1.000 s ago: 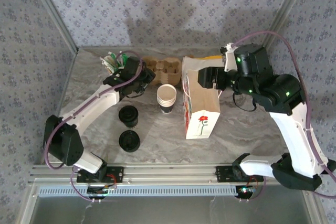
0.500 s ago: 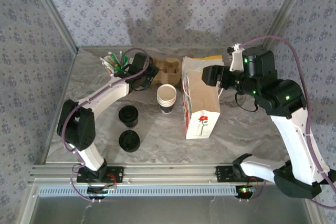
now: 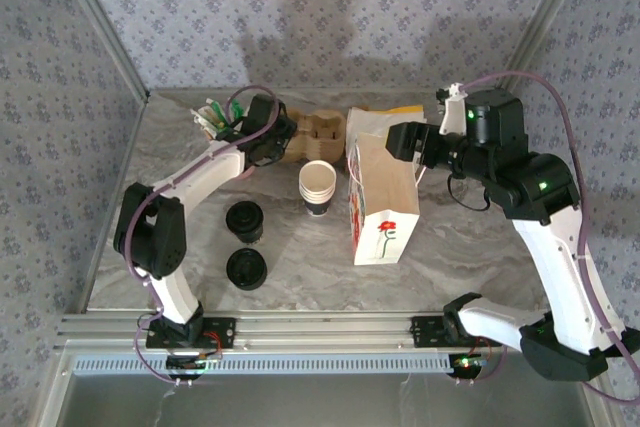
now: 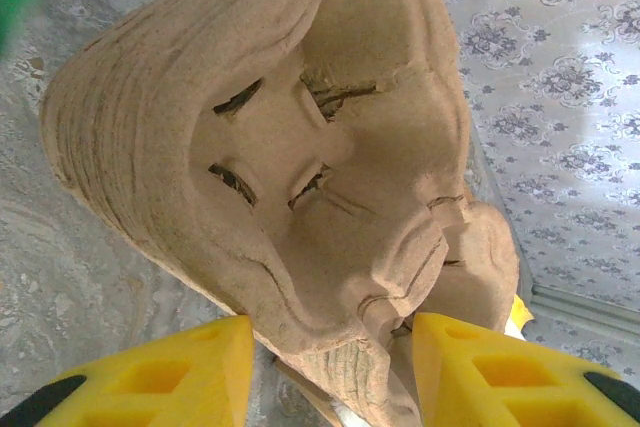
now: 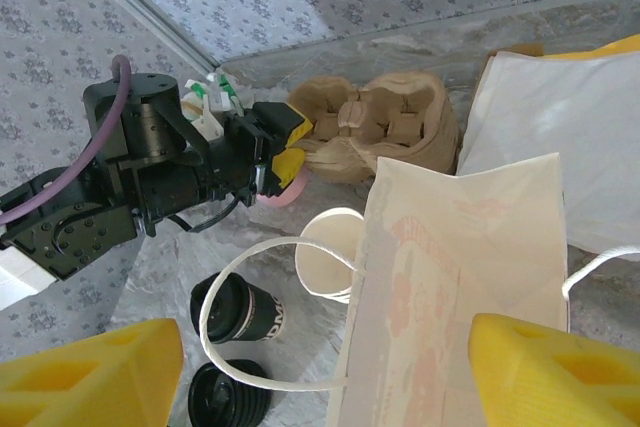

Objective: Pack the takeout coffee

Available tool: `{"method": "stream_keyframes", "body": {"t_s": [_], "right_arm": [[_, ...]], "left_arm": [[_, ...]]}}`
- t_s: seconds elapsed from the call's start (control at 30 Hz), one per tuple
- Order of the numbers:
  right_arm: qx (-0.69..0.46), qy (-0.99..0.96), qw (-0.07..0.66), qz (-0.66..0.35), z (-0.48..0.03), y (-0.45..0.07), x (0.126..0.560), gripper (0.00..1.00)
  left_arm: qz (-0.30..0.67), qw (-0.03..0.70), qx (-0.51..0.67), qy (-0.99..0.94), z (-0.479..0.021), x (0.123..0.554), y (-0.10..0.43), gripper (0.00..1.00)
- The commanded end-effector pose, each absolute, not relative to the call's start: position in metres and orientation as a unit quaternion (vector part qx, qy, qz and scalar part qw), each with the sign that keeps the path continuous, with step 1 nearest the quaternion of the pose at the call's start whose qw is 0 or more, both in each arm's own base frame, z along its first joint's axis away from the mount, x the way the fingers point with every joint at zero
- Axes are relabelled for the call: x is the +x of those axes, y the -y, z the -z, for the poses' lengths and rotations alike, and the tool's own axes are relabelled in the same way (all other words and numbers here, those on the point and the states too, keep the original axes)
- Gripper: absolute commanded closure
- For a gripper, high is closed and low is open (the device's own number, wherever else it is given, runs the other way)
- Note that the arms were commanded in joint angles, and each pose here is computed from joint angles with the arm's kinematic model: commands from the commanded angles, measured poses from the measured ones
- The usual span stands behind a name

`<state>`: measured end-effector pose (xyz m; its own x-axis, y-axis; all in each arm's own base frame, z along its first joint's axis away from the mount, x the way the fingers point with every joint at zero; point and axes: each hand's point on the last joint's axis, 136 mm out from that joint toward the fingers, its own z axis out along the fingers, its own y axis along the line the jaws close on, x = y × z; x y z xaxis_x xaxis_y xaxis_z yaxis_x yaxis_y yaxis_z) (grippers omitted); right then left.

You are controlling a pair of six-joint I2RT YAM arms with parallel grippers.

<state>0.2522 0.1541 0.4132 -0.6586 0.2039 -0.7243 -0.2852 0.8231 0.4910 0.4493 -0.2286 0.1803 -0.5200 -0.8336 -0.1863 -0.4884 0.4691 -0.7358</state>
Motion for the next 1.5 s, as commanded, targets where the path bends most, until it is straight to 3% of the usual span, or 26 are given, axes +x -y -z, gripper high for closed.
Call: {"method": "stream_keyframes", "body": {"t_s": [0.0,0.87,1.47], "right_arm": [[-0.019,-0.853,0.419,-0.312,-0.420,-0.154,0.250,0.23],[-0.008,-0.851,0.418,-0.317,-0.419,-0.151,0.249,0.23],[-0.008,-0.850,0.419,-0.318,-0.419,-0.150,0.248,0.23]], "left_arm": [[0.336,0.272,-0.411,-0.803,-0.188,0.460,0.236,0.55],[0.333,0.274,-0.411,-0.803,-0.196,0.463,0.230,0.56],[0.338,0.271,-0.415,-0.800,-0.192,0.472,0.233,0.72]]}}
